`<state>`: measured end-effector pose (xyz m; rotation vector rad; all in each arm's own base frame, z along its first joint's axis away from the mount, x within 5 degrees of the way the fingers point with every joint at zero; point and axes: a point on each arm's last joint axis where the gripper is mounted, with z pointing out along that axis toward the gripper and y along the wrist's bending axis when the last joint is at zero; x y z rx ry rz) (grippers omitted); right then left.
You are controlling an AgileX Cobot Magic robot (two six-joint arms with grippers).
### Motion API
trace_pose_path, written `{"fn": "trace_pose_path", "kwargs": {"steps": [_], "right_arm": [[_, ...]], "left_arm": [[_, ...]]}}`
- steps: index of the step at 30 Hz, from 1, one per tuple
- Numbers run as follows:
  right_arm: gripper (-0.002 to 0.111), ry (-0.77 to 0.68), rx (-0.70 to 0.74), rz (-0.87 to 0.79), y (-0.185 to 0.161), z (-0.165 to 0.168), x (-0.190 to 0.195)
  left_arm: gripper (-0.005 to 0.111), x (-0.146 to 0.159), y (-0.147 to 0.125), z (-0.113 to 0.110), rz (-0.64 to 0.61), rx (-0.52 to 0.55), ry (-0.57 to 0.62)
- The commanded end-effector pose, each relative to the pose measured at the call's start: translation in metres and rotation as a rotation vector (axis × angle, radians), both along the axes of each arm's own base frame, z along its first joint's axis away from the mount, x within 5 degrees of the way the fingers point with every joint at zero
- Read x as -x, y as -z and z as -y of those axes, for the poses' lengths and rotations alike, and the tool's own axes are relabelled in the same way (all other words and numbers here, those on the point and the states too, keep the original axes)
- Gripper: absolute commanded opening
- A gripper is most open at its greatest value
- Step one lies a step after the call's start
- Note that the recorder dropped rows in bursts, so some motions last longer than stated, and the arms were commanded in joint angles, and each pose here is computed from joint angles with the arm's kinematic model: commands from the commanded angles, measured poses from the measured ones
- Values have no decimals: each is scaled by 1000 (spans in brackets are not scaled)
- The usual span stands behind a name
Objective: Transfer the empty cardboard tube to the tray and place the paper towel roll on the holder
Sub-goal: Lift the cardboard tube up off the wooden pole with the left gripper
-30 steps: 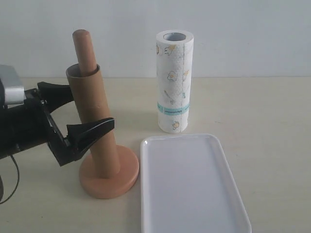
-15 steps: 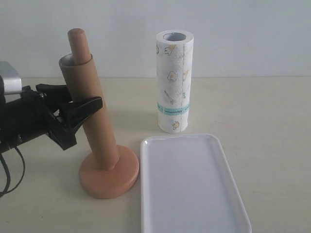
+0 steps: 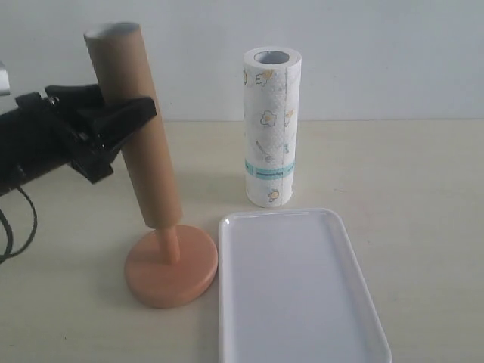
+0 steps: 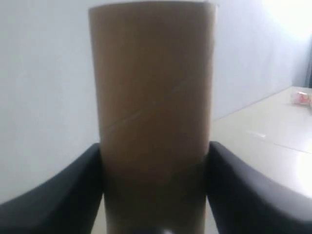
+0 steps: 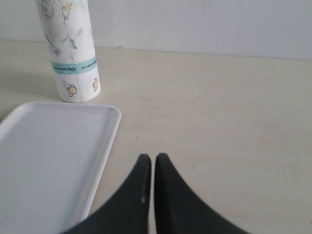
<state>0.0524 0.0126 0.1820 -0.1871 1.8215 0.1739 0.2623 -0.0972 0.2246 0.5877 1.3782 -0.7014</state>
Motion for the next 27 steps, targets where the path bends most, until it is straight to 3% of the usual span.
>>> {"fn": "trace_pose_path", "kwargs": {"steps": [1, 7, 12, 19, 27], "right_arm": [[3, 1, -2, 9, -1, 0, 0], [3, 1, -2, 9, -1, 0, 0], [3, 1, -2, 9, -1, 0, 0], [3, 1, -2, 9, -1, 0, 0], [3, 1, -2, 9, -1, 0, 0]], "left_arm": [[4, 5, -43, 0, 93, 73, 19], [4, 20, -103, 0, 155, 56, 45], [4, 38, -155, -5, 228, 133, 37], [4, 60, -206, -5, 266, 95, 76], [4, 74, -244, 1, 83, 157, 235]]}}
